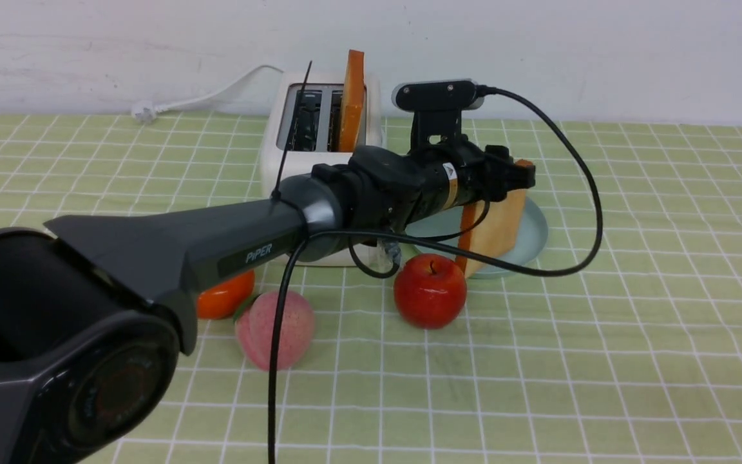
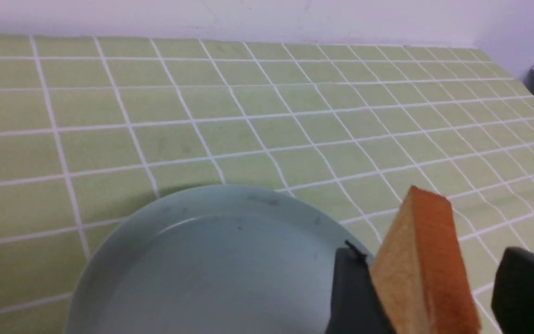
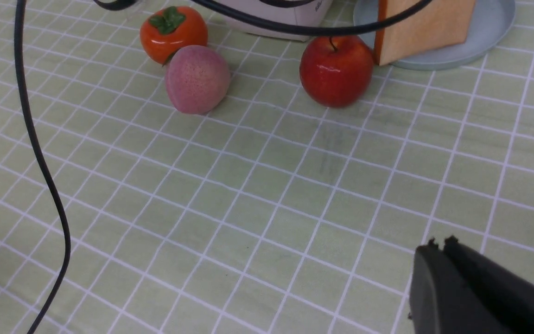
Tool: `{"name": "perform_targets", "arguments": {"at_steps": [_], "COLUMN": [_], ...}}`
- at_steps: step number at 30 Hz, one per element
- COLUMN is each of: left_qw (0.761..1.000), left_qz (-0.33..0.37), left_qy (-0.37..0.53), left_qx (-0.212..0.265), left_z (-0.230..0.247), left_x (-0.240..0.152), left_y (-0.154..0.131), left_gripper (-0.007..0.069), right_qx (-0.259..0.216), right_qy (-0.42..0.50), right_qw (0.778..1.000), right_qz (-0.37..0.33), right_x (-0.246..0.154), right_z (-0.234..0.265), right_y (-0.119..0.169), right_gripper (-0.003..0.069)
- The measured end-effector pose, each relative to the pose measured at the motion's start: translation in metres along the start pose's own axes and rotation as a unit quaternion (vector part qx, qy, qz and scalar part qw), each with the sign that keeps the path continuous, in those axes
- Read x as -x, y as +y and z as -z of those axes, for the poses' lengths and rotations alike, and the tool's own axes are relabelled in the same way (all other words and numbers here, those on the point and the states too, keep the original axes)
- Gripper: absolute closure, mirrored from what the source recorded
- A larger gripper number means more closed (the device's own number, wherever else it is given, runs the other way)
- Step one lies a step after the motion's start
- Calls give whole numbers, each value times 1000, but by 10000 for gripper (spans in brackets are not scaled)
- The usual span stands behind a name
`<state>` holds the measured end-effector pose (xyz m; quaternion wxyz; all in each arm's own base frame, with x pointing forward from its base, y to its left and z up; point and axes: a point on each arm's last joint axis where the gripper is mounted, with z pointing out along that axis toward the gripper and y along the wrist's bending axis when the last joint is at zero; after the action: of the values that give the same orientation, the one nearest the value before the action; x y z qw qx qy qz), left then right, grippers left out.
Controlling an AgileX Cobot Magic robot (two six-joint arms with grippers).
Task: Take toasted bread from bread machine on green coffee tablecloth place on plate.
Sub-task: 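Place the slice of bread on the plate with the left gripper, then grasp the toast slice in the toaster and pull it up out of the slot with the right gripper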
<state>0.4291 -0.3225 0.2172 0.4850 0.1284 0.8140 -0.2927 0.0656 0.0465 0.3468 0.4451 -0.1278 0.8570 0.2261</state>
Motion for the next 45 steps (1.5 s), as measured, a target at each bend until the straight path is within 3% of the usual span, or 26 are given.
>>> {"name": "perform_targets", "arguments": {"at_steps": [5, 9, 17, 23, 25, 27, 32, 38, 45], "left_qw": [1000, 997, 995, 992, 991, 988, 987, 991, 983], "left_qz": [-21, -59, -90, -92, -94, -99, -105, -92, -72], "left_qy": [-11, -21, -46, -80, -89, -104, -94, -78, -167], "left_qx": [16, 33, 24, -22, -30, -54, -79, -49, -35], "left_z": [1, 2, 19, 53, 63, 101, 171, 267, 390], "left_x": [3, 6, 30, 66, 73, 87, 81, 39, -1], "left_y": [3, 5, -6, -32, -40, -64, -78, -55, -29], "left_gripper": [223, 265, 462, 629, 638, 638, 638, 638, 638], "right_qx": [0, 1, 2, 0, 0, 0, -1, -13, -14], "right_qy": [0, 0, -2, -2, -2, -3, 3, 43, 87], "right_qw": [1000, 1000, 1000, 1000, 1000, 1000, 1000, 999, 995], "right_qz": [0, 0, 9, 13, 13, 14, 14, 13, 37], "right_x": [0, 0, 0, 0, 0, 2, 13, 36, 78], "right_z": [0, 0, 0, 0, 0, 1, 0, -23, -97], "right_y": [0, 0, 0, 0, 0, 1, 4, 9, 17], "right_gripper": [643, 643, 643, 643, 643, 643, 643, 643, 643]}}
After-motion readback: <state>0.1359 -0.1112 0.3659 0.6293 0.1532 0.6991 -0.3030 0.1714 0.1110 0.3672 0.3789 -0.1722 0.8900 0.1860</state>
